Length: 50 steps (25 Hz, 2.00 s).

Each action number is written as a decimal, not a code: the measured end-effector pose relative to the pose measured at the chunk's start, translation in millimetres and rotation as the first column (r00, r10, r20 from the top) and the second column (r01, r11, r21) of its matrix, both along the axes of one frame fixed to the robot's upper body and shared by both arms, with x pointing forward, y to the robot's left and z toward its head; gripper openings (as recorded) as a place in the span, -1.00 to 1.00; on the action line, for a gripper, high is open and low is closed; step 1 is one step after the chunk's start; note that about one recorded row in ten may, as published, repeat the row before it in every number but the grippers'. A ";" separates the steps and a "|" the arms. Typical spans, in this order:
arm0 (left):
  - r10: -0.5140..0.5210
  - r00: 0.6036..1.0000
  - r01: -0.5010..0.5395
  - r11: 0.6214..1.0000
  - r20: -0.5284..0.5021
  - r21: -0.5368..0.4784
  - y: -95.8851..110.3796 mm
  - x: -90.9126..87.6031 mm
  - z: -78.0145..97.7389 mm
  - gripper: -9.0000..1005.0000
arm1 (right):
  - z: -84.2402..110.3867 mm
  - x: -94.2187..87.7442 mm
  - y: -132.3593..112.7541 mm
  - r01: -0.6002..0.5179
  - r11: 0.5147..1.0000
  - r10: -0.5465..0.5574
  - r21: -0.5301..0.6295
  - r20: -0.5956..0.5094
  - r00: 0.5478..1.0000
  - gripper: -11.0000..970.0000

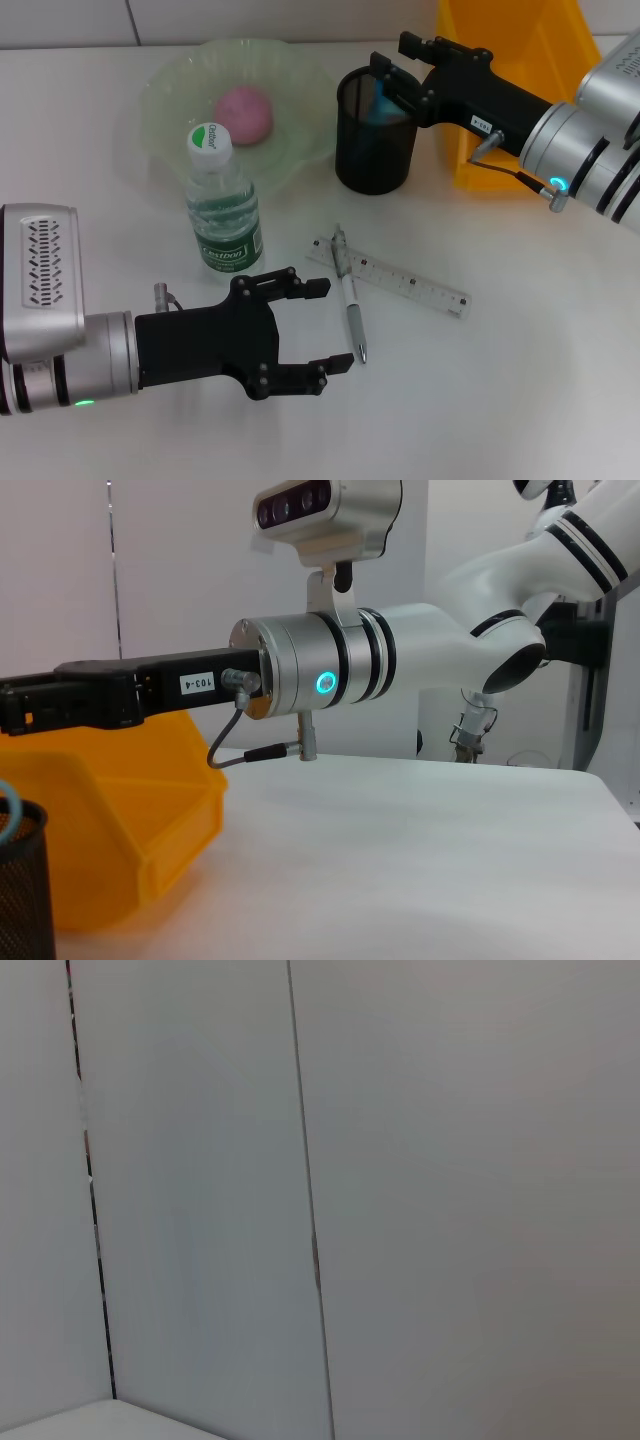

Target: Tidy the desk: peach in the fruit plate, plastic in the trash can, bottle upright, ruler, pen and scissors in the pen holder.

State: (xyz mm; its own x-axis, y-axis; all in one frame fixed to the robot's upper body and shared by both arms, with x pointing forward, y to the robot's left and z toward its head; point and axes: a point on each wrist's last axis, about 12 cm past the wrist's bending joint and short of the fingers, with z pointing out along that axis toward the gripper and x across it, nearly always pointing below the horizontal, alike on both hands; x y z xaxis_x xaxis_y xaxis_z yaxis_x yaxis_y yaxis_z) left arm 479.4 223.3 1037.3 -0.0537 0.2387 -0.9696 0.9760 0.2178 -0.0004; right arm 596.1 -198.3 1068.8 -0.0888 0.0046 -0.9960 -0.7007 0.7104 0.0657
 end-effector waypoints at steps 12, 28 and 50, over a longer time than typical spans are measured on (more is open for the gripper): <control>-0.005 1.000 0.005 1.000 0.000 -0.016 3.0 -4.3 1.2 0.62 | 22.8 -8.8 -13.9 -0.031 0.986 0.036 0.161 -0.027 0.999 0.35; 0.032 0.999 -0.034 0.993 -0.026 -0.113 26.3 -27.4 4.1 0.62 | 136.4 -6.7 -30.4 -0.379 0.889 0.136 -0.256 -0.643 0.754 0.59; 0.026 0.999 -0.029 0.994 -0.030 -0.107 24.6 -25.7 3.4 0.62 | 81.4 5.6 35.3 -0.605 0.603 0.181 -0.520 -0.649 0.739 0.58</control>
